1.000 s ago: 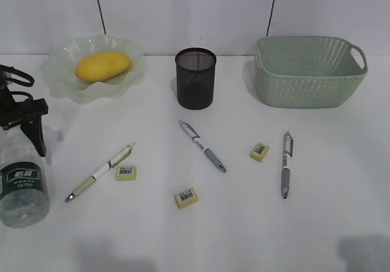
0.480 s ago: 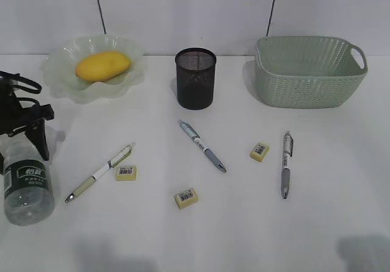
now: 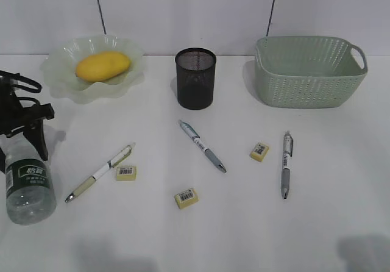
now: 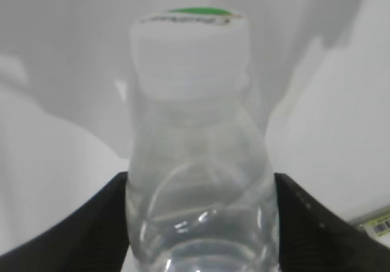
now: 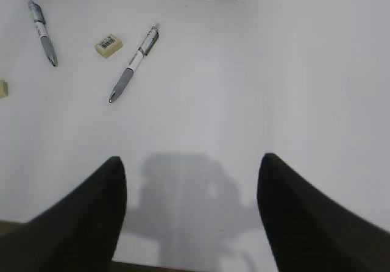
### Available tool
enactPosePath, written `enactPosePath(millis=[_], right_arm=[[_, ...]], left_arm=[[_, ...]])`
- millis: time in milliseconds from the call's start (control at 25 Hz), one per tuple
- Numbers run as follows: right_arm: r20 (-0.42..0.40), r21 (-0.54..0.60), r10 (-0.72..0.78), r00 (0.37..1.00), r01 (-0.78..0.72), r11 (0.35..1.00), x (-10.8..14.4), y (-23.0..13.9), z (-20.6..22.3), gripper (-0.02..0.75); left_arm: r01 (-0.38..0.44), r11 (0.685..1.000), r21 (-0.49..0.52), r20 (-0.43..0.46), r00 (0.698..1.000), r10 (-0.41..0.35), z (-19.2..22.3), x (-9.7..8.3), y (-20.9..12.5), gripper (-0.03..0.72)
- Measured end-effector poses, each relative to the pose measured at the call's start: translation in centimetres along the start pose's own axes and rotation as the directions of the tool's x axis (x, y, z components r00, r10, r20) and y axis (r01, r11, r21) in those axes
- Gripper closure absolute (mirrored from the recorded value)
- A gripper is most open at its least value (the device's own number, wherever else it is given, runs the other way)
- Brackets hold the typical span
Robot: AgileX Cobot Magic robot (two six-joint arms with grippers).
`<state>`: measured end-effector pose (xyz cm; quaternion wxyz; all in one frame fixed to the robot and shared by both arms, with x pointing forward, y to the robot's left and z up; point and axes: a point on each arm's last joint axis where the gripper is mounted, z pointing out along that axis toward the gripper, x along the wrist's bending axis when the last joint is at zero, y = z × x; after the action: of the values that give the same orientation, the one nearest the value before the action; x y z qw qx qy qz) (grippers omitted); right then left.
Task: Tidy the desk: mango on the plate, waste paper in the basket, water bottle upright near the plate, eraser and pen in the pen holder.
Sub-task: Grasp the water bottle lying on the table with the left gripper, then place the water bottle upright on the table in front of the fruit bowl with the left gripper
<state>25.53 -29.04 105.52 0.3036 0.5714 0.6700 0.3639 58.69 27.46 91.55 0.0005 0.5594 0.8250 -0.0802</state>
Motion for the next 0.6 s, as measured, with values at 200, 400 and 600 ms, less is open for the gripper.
enactPosePath(millis=[200, 400, 600], right_arm=[[0.0, 0.0, 0.0, 1.0, 0.0, 1.0, 0.0, 0.0, 0.0, 0.207], [0.0, 0.0, 0.0, 1.0, 0.0, 1.0, 0.0, 0.0, 0.0, 0.208], [0.0, 0.0, 0.0, 1.0, 0.0, 1.0, 0.0, 0.0, 0.0, 0.208]], left_arm=[[-0.029, 0.999, 0.022, -0.017, 0.999, 0.029, -0.3, 0.2, -0.3, 0.19], [-0.081, 0.995, -0.052, -0.029, 0.996, 0.08, -3.3, 0.4, -1.1, 0.19], [-0.104, 0.969, -0.224, 0.009, 0.994, 0.108, -7.6, 0.4, -2.0, 0.19]])
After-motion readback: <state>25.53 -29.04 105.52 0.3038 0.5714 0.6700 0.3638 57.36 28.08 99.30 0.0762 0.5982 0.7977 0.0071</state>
